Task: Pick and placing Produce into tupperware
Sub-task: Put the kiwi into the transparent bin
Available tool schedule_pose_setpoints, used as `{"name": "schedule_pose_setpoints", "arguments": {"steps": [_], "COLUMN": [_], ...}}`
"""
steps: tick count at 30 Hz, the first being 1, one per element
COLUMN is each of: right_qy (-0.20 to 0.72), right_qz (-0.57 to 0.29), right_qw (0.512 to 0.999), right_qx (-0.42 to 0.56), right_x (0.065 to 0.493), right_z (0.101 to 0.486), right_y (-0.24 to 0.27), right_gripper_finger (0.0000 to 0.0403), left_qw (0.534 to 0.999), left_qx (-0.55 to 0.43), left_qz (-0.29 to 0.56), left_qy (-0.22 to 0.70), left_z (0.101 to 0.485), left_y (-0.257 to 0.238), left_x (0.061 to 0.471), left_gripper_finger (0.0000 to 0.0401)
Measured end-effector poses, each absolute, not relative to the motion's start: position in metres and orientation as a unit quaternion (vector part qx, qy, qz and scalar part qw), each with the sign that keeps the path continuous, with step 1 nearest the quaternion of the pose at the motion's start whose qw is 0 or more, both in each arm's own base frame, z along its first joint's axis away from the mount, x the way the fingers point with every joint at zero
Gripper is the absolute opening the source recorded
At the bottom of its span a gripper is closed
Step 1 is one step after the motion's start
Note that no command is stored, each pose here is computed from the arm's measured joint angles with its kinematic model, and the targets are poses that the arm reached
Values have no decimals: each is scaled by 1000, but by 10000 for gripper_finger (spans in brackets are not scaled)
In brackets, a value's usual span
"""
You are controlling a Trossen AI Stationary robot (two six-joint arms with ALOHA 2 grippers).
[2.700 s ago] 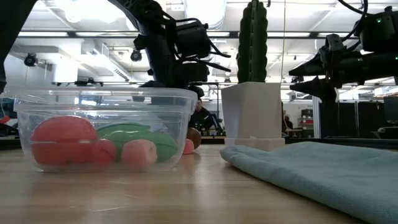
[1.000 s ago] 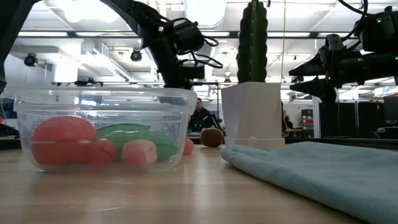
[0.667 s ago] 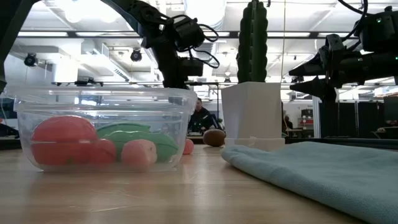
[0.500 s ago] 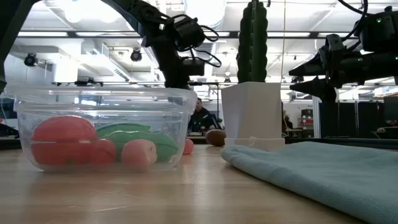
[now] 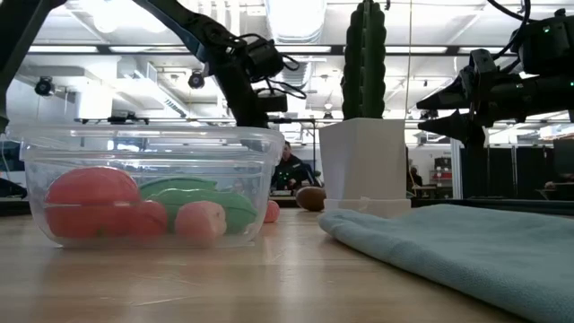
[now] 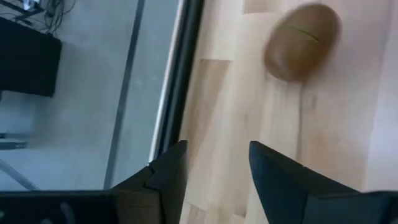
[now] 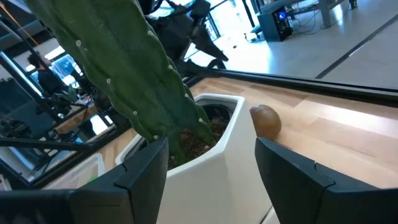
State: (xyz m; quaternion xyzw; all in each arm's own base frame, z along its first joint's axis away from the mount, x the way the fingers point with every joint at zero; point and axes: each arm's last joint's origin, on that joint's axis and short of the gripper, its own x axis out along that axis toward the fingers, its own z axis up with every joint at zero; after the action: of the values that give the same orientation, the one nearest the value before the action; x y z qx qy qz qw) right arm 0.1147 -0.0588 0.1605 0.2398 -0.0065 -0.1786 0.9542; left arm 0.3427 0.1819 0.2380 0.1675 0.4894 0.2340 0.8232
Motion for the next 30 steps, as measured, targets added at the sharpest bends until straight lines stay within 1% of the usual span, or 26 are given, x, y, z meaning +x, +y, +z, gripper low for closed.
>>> {"name": "schedule_pose_setpoints", "arguments": {"steps": [2, 4, 9, 11, 13, 15, 16, 18, 20, 21, 23, 27, 30], "right_qy": [-6, -7, -7, -6, -7, -7, -6, -7, -7, -6, -6, -6, -6], "right_qz": [-179, -179, -179, -179, -179, -179, -179, -179, -179, -179, -179, -179, -179], "right_qw": [954, 954, 954, 954, 954, 954, 954, 954, 954, 954, 954, 954, 954], "right_qx": [240, 240, 240, 240, 240, 240, 240, 240, 240, 240, 240, 240, 240], "right_x": [115, 115, 115, 115, 115, 115, 115, 115, 115, 115, 115, 115, 115], "right_z": [160, 160, 160, 160, 160, 160, 160, 160, 160, 160, 160, 160, 160], "right_y": [-59, -59, -59, -59, -59, -59, -59, -59, -59, -59, -59, -59, -59], "right_gripper_finger": [233, 233, 233, 233, 233, 233, 233, 233, 233, 233, 233, 233, 233], "left_qw": [826, 831, 851, 847, 830, 825, 832, 862, 890, 900, 909, 906, 903], "left_qx": [167, 172, 180, 185, 207, 230, 231, 209, 167, 145, 121, 132, 145], "left_qz": [240, 246, 269, 275, 284, 265, 244, 181, 110, 76, 37, 14, 22], "left_qy": [482, 468, 414, 415, 432, 443, 440, 425, 410, 403, 397, 401, 403], "left_z": [240, 242, 247, 245, 245, 243, 242, 241, 242, 243, 242, 234, 227], "left_y": [185, 187, 192, 193, 195, 195, 196, 196, 192, 191, 188, 189, 194], "left_x": [343, 345, 354, 357, 358, 358, 358, 357, 355, 354, 353, 355, 363], "left_gripper_finger": [168, 188, 257, 282, 297, 299, 298, 292, 286, 282, 276, 268, 262]}}
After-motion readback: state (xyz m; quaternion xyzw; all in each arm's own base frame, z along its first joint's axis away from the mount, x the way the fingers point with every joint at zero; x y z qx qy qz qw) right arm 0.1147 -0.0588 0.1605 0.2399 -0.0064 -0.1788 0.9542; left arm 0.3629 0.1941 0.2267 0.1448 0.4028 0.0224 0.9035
